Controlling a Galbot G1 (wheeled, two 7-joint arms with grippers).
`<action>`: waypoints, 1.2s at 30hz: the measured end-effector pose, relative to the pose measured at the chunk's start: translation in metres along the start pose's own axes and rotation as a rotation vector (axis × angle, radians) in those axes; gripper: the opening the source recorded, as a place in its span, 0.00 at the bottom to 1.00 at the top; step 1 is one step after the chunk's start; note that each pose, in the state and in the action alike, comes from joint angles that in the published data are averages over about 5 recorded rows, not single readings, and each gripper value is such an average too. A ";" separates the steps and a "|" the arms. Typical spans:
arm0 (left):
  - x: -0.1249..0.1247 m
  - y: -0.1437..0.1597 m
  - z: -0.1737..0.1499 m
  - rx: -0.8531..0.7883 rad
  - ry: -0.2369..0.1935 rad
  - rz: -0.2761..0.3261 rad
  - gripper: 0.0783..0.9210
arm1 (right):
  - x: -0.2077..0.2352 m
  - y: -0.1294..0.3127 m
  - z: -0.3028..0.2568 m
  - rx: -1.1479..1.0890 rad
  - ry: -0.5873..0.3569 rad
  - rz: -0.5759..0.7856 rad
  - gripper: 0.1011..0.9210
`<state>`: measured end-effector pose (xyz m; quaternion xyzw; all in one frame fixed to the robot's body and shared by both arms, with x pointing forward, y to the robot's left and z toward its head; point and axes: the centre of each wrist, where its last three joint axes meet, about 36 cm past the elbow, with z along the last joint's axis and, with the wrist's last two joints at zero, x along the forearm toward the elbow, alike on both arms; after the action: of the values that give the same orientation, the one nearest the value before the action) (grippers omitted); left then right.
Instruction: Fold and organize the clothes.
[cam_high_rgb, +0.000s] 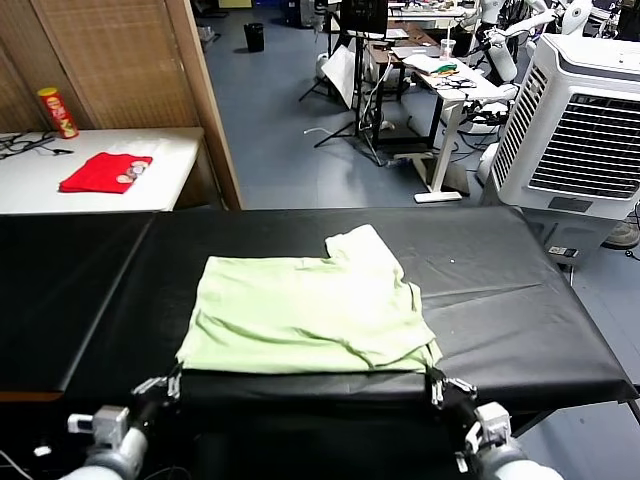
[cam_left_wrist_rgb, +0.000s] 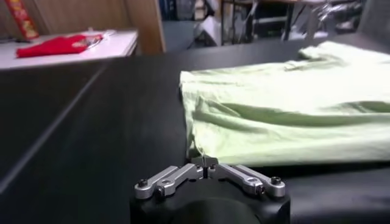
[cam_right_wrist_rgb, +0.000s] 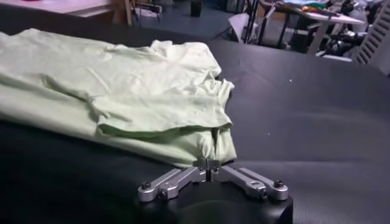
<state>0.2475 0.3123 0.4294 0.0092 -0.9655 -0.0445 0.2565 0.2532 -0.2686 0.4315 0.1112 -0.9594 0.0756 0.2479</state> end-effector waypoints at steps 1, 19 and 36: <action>0.002 0.000 -0.002 0.004 0.004 -0.011 0.15 | 0.004 0.000 -0.003 -0.003 -0.007 -0.002 0.55; -0.052 0.019 -0.101 0.122 -0.175 0.066 0.85 | -0.118 -0.046 -0.077 -0.033 -0.300 0.048 0.85; -0.210 0.029 -0.151 0.144 -0.054 0.079 0.85 | -0.313 -0.051 -0.184 -0.088 -0.051 -0.049 0.85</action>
<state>0.5050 0.3377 0.4588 -0.0118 -0.9724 0.0349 0.2305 0.6167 -0.2258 0.4414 0.1254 -0.9648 0.0245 0.2299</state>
